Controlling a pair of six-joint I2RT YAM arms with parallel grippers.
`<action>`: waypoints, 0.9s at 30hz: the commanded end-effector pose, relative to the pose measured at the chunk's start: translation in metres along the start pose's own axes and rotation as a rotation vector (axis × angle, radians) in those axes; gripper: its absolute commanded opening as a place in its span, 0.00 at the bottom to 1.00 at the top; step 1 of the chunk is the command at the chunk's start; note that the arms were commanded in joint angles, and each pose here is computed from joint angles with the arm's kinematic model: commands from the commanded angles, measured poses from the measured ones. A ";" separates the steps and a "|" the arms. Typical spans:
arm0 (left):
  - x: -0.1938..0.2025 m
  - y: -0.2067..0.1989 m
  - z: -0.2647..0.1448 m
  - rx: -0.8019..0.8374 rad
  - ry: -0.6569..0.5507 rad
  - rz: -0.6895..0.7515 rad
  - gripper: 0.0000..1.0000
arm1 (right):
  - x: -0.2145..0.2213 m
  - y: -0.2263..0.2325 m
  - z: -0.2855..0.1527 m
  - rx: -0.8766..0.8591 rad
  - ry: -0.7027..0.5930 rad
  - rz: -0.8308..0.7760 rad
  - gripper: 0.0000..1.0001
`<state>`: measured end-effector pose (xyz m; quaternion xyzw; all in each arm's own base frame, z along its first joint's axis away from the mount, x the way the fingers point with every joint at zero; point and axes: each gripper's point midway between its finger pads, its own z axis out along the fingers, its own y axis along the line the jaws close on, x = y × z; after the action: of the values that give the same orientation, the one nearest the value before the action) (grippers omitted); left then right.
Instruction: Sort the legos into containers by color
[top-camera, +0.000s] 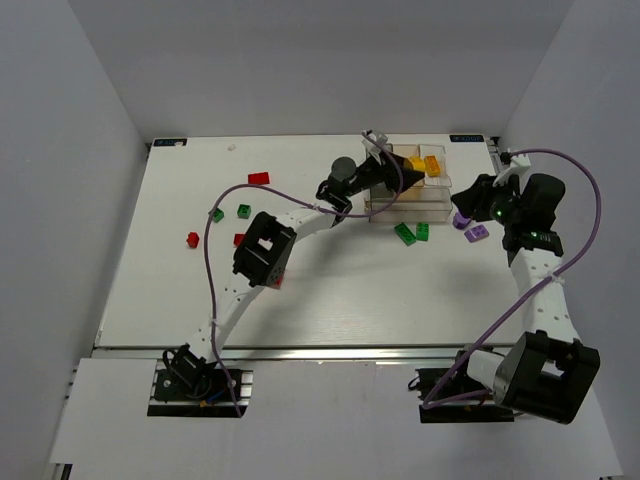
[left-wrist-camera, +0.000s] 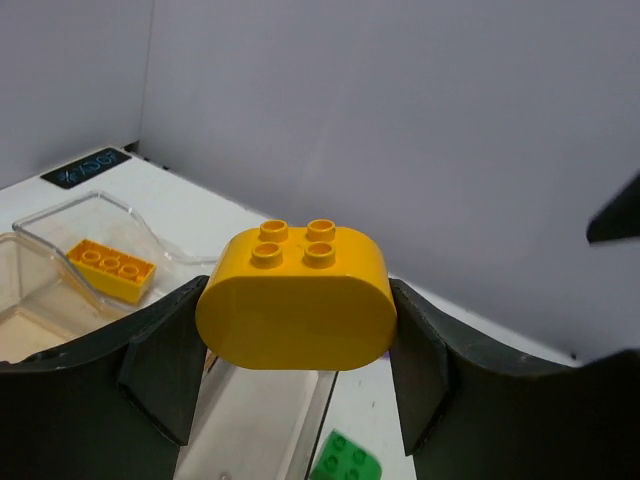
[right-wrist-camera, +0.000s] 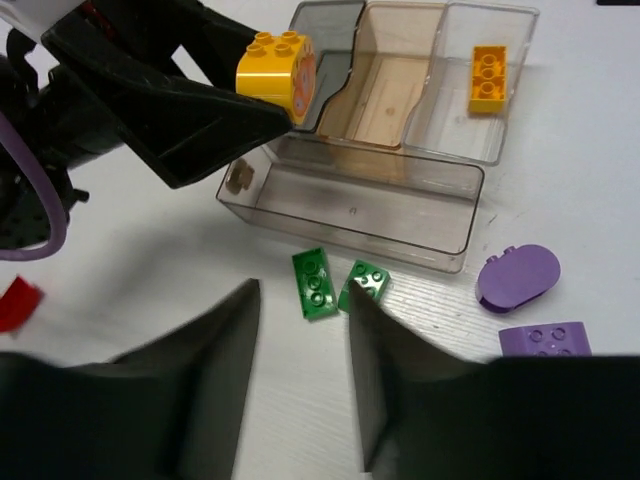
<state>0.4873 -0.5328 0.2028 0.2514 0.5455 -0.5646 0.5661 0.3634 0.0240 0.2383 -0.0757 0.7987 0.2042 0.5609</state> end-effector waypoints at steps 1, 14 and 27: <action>-0.028 -0.033 -0.005 0.104 -0.015 0.171 0.00 | -0.027 0.020 0.000 -0.117 -0.024 0.012 0.50; -0.003 -0.098 -0.068 0.254 0.109 0.609 0.00 | -0.026 0.058 0.023 -0.317 0.197 0.186 0.65; 0.001 -0.119 -0.056 0.271 0.095 0.777 0.00 | 0.019 0.074 0.046 -0.298 0.346 0.087 0.72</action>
<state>0.3624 -0.5113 0.1788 0.5359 0.3945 -0.3865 0.6385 0.3677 0.1097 0.2231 -0.1292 0.8442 0.3528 0.3822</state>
